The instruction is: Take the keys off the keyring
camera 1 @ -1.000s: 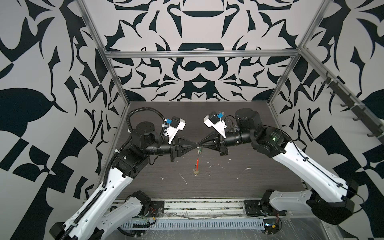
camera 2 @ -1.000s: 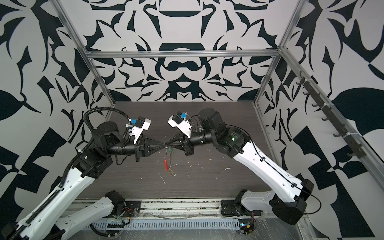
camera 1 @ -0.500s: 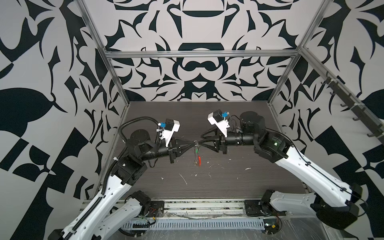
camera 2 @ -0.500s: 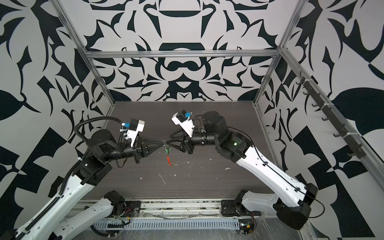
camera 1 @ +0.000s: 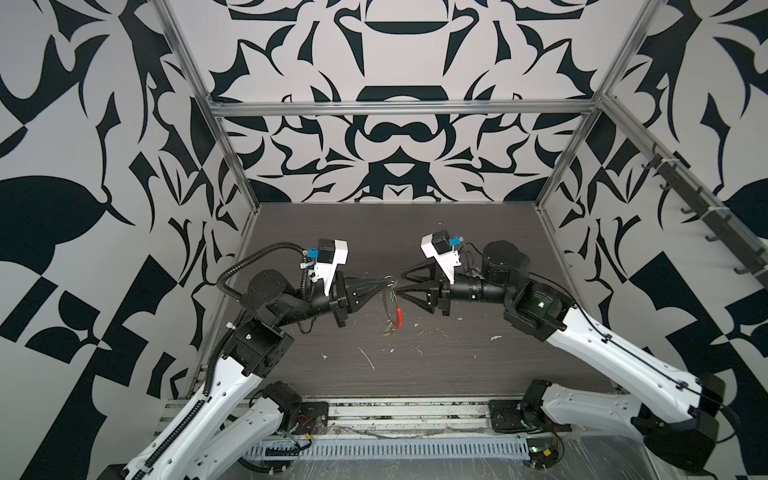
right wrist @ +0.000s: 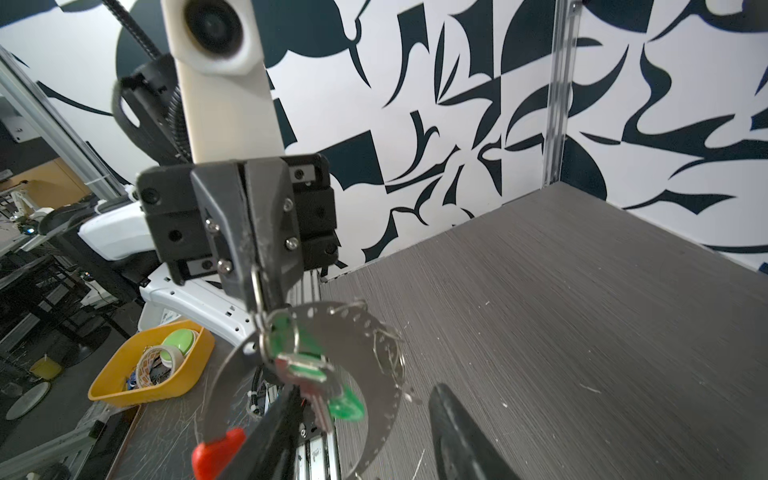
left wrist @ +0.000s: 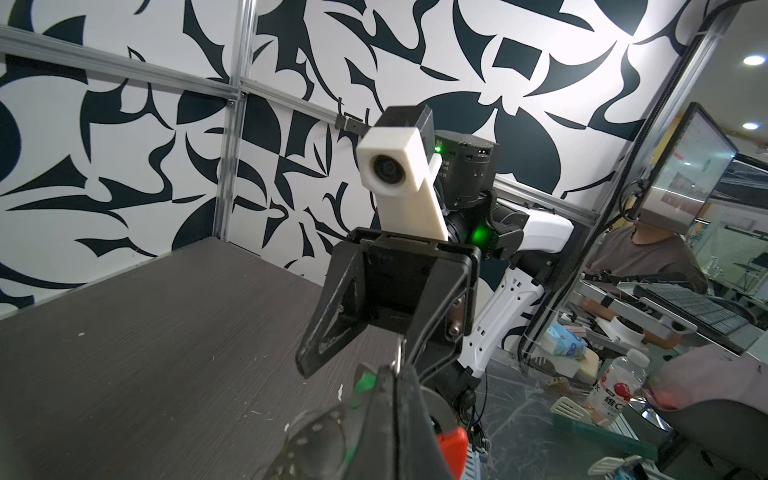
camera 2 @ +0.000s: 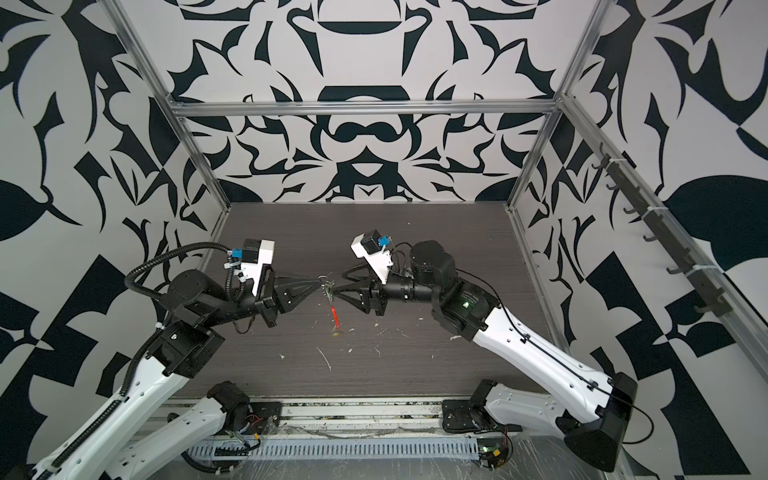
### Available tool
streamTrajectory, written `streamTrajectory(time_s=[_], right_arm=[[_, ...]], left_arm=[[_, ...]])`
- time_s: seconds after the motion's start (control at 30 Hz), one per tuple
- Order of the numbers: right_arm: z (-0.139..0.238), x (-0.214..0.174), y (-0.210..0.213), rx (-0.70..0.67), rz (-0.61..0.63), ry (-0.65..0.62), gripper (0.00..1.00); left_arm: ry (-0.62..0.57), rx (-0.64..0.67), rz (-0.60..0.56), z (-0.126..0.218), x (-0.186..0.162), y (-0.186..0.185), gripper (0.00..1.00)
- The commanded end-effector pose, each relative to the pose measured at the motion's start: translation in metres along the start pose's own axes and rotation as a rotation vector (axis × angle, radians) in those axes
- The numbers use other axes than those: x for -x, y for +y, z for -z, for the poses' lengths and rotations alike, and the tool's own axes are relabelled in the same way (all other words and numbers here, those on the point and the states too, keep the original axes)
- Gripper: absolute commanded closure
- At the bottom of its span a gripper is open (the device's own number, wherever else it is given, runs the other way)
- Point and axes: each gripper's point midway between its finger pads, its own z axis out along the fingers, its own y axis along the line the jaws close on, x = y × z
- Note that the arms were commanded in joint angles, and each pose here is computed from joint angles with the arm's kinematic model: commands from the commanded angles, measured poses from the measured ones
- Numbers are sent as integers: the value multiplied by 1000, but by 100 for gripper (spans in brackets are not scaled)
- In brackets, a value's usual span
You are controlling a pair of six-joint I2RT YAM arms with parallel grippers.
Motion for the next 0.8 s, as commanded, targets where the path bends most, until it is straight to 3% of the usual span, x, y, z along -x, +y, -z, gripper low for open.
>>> streamTrajectory(time_s=[0.0,0.17,0.47,0.77], right_arm=[[3,26,21,87,48,-75,47],[0,25,32,152,44,-48,49],[-1,24,31,145,37,-42,72],[-1,22,28,122,29,-35,83]], left_arm=[[-22,-52,-24,0,11,-13,100],[-20,-44,-19,0,10,-11,100],[-38,10,-19,2,13,-4,100],[-50,52,-31,6,14,-1,100]])
